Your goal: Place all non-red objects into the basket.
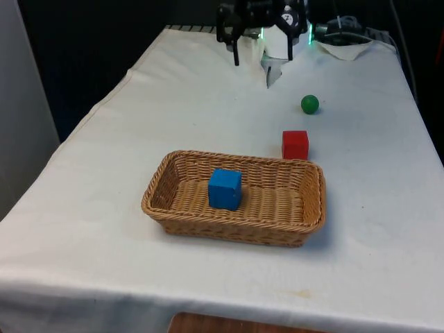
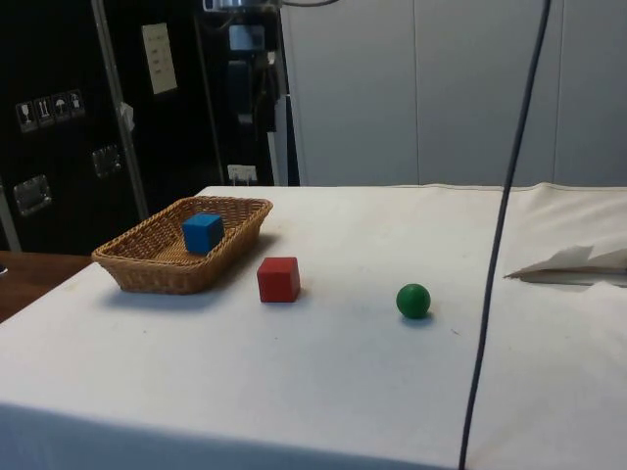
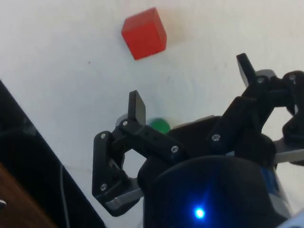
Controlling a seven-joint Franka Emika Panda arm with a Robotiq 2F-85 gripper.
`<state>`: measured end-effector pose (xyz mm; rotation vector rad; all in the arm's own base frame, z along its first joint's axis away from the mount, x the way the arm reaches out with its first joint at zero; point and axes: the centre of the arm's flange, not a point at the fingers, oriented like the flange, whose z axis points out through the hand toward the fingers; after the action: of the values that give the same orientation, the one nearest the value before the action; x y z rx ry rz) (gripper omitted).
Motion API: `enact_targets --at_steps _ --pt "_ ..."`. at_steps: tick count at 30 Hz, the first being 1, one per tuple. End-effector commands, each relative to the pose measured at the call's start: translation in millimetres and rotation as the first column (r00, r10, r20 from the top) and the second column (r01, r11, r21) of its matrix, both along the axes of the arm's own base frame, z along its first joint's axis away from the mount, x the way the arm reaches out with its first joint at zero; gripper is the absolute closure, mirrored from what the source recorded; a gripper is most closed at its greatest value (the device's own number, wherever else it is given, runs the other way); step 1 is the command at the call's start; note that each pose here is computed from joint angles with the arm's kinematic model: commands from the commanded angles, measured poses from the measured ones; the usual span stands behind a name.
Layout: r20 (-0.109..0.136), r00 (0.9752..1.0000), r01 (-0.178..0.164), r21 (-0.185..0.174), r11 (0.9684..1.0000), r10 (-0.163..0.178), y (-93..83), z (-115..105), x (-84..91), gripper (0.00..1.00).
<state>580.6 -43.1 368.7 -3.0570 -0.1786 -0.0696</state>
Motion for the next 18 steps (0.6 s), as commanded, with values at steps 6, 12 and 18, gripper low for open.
enact_targets --at_steps 6,12,18 --pt "-0.007 1.0000 -0.004 -0.010 0.9999 0.004 11.9 9.6 -18.3 0.00" --pt "-0.018 0.9998 -0.011 -0.016 0.9998 0.011 21.1 16.3 -34.9 0.00" --pt "-0.027 0.9995 -0.017 -0.027 0.9995 0.016 28.2 20.4 -50.4 0.00"
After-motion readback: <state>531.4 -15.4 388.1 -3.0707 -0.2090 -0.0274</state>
